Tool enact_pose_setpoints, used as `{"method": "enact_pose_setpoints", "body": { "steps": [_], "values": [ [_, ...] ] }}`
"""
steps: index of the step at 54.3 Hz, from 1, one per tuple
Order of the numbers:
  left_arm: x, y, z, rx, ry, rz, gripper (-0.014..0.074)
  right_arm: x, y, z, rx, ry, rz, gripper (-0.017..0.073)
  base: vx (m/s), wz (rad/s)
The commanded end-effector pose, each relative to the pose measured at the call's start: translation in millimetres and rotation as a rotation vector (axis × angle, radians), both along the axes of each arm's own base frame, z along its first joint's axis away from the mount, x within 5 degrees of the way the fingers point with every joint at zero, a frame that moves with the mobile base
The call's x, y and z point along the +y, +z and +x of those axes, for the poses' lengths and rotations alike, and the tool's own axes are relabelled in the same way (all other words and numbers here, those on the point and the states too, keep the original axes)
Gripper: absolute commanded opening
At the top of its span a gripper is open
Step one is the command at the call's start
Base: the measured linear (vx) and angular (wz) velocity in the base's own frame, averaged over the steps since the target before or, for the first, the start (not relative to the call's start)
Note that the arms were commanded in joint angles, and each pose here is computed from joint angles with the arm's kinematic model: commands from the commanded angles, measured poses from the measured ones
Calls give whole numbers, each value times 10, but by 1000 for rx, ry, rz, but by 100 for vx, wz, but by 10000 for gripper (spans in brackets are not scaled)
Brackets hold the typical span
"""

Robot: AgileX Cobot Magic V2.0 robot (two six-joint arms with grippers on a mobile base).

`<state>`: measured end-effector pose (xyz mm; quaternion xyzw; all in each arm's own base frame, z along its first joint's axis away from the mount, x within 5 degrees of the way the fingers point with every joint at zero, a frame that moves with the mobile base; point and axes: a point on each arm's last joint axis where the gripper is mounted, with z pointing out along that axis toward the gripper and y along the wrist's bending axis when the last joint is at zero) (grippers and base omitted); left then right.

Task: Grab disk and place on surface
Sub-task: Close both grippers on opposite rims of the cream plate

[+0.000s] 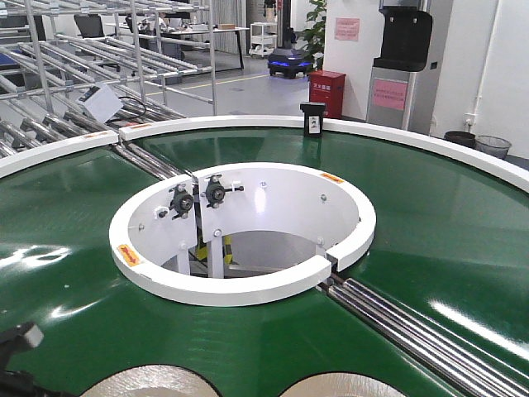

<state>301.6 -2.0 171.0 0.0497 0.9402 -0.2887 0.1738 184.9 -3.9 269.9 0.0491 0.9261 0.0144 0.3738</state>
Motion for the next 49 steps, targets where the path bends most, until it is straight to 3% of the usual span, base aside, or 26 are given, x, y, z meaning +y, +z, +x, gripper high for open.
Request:
{"method": "enact_pose_setpoints", "body": {
  "steps": [1, 9, 14, 20, 27, 30, 34, 39, 49],
  "values": [
    [-92, 102, 61, -31, 0, -49, 482, -16, 161, 62, -112, -3, -9, 584, 0, 0],
    [-130, -8, 80, 16, 0, -87, 472, -16, 163, 64, -115, -3, -9, 584, 0, 0],
    [-154, -5, 79, 29, 2, -127, 422, -16, 165, 66, -118, -3, -9, 584, 0, 0],
    [-179, 57, 54, 30, -13, -161, 267, -18, 177, 76, -134, -2, -15, 584, 0, 0],
    [-173, 164, 17, -6, -34, -131, 13, -20, 186, 82, -147, -1, -18, 584, 0, 0],
    [-154, 219, 16, -33, -18, -113, -10, -18, 180, 78, -138, -2, -14, 584, 0, 0],
    [-123, 336, 3, -68, 23, -105, -9, 1, 138, 62, -89, -19, 34, 584, 0, 0],
    [-70, 486, -28, -110, 72, -98, -8, 59, 33, 79, 7, -35, 139, 584, 0, 0],
    [69, 822, -165, -180, 170, -110, -7, 25, -377, 295, 250, -33, 285, 584, 0, 0]
  ]
}}
